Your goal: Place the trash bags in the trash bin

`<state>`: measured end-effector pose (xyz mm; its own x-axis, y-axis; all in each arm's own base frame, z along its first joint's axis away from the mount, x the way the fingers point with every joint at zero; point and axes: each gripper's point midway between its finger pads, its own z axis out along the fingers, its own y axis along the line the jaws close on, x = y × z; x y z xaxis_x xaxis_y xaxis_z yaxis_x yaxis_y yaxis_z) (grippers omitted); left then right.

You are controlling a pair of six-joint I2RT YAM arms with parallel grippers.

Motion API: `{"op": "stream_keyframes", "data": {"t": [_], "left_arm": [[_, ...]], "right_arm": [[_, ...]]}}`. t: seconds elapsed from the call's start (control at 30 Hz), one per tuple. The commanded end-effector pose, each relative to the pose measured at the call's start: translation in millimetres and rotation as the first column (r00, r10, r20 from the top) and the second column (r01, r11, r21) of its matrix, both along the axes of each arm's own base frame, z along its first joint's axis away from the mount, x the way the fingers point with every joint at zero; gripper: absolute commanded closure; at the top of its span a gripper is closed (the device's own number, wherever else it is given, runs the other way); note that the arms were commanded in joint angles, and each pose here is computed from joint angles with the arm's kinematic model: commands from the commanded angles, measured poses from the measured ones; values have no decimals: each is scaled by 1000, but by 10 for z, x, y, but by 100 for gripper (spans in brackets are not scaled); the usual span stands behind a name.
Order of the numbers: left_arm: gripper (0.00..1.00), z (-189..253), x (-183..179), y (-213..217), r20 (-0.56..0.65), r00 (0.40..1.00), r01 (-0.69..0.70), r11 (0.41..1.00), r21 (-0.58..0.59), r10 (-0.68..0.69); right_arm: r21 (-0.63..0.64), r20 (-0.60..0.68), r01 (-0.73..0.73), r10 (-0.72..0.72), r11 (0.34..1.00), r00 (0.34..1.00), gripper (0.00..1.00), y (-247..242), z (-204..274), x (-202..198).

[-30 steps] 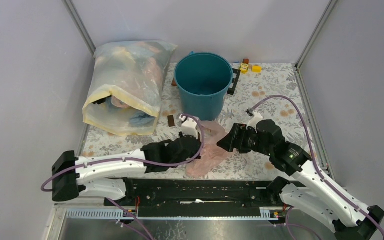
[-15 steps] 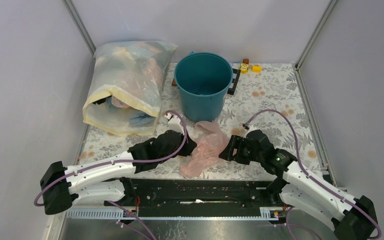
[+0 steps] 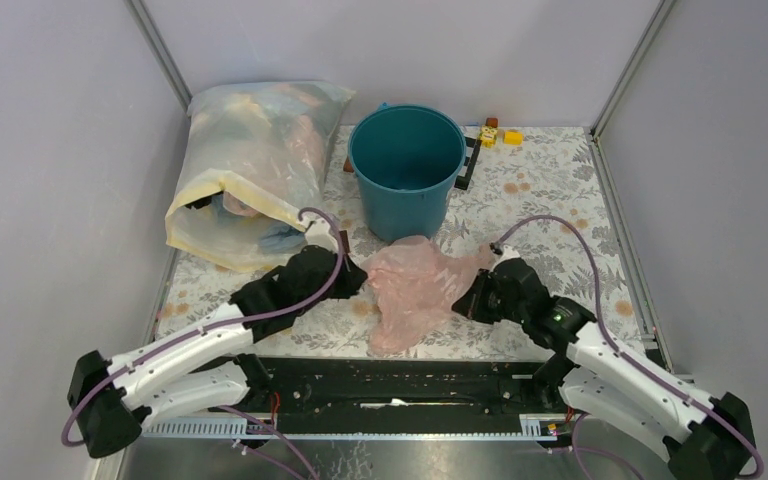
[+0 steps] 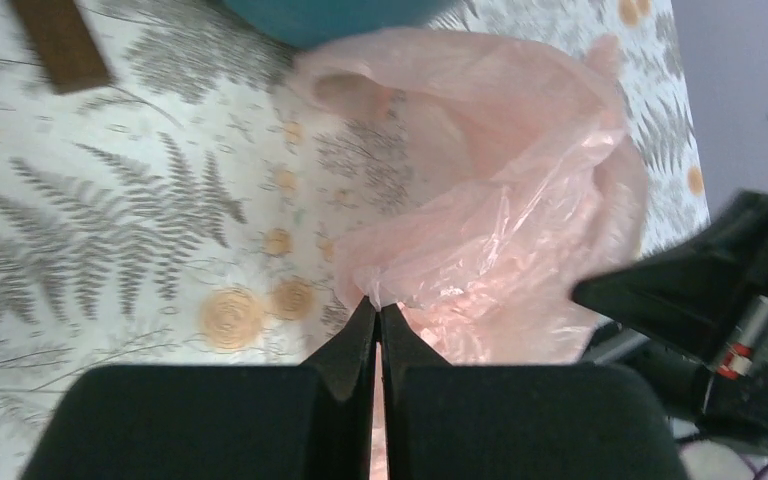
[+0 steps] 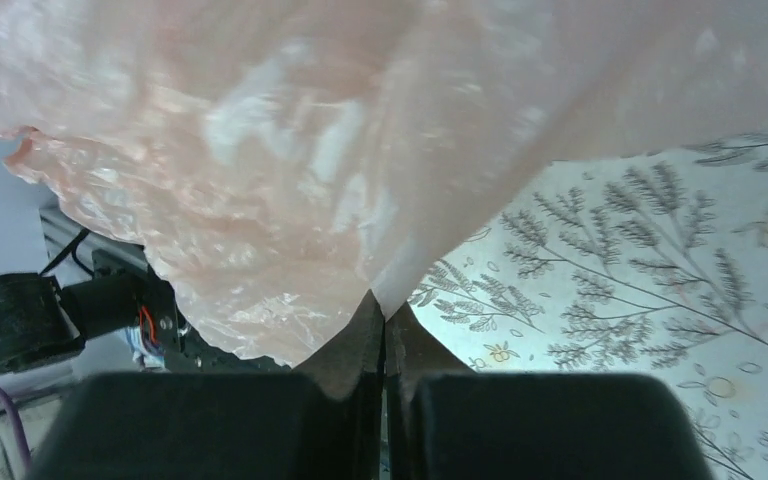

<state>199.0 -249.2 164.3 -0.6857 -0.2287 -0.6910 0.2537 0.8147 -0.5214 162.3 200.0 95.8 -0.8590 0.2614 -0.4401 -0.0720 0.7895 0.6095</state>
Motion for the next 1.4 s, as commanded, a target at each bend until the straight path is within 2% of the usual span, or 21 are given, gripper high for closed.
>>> {"op": "stream_keyframes", "data": {"t": [0.0,0.2,0.43,0.6,0.7,0.8,0.87,0.97,1.0,1.07,1.13,1.2,1.3,1.37], "left_arm": [[100,170,140,360,32,995,-96,995,0,96],[100,-39,246,764,3,979,-205,977,57,205],[100,-223,317,953,-39,965,-257,964,69,260],[100,-230,346,1011,-41,961,-269,961,69,273],[100,-218,355,1021,-42,960,-275,959,62,278],[99,-176,339,935,-40,972,-231,972,34,232],[81,-101,304,783,-20,989,-144,989,-16,143],[32,-14,217,549,1,1000,-8,995,-98,8],[25,-27,212,517,-7,1000,5,995,-105,-6],[20,-59,186,434,-30,999,41,992,-123,-45],[19,-107,142,335,-58,994,80,986,-148,-89],[19,-129,75,226,-70,989,116,979,-167,-129],[19,-166,-12,97,-74,987,133,982,-136,-144],[19,-278,-18,99,-116,988,96,991,-98,-107]], "right_arm": [[-95,116,113,-101,989,988,100,-327,251,109],[-162,190,312,-280,936,941,100,-802,361,123],[-173,236,489,-446,855,863,100,-1133,446,164],[-147,239,353,-313,924,919,99,-903,480,141],[-72,213,153,-135,986,968,90,-545,512,32],[-16,179,11,-8,1000,984,85,-283,516,-65],[-4,152,-50,50,999,987,85,-178,496,-110],[-15,113,-83,85,996,990,85,-113,409,-122],[-15,101,-93,94,996,990,84,-93,374,-130],[12,83,-128,126,992,989,82,-12,336,-160],[69,80,-172,166,983,983,79,120,344,-180],[133,72,-227,219,965,973,85,260,351,-228],[184,65,-253,245,950,967,85,387,357,-229],[198,67,-264,255,944,965,74,439,370,-228]]}}
